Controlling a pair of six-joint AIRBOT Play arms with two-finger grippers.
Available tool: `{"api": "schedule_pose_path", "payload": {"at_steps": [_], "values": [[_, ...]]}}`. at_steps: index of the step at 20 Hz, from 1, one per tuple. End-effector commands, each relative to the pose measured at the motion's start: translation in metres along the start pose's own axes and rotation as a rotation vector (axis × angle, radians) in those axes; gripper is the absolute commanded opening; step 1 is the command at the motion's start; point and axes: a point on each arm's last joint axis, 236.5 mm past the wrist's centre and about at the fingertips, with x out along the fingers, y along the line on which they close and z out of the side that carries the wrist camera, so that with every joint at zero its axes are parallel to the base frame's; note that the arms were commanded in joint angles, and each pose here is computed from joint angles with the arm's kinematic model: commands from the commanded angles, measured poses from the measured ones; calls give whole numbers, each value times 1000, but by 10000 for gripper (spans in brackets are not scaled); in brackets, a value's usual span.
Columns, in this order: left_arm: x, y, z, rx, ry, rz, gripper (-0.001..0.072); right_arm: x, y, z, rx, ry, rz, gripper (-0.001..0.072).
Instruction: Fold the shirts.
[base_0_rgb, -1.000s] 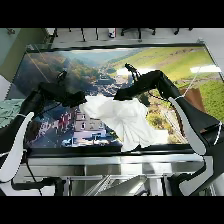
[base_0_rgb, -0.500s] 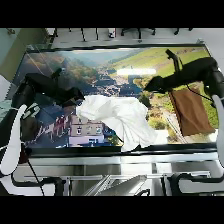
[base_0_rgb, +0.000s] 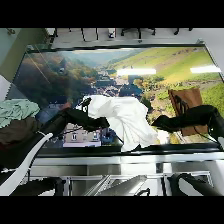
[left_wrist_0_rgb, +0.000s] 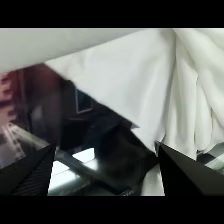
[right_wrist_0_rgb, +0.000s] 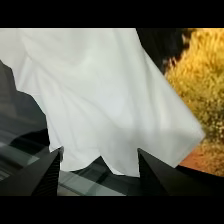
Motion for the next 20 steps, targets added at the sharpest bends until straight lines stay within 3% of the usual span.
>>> {"api": "schedule_pose_path", "payload": {"at_steps": [1,6,7,10,11,17,20], "values": [[36,-22,10,10,-46,-22,696,24,-18,-32,58,43,-12,534],[67,-41,23,32,28,-30,694,35,-28,-48,91,71,-23,534],[69,-40,19,34,54,-28,637,35,-29,-51,93,81,-28,534],[66,-33,21,23,72,-22,99,34,-41,-58,114,108,-80,534],[65,-31,23,17,71,-21,17,33,-46,-60,128,114,-102,534],[64,-31,20,32,83,-22,17,51,-49,-55,185,55,-84,533],[64,-30,16,39,101,-22,17,71,-30,-44,158,29,-22,476]]}}
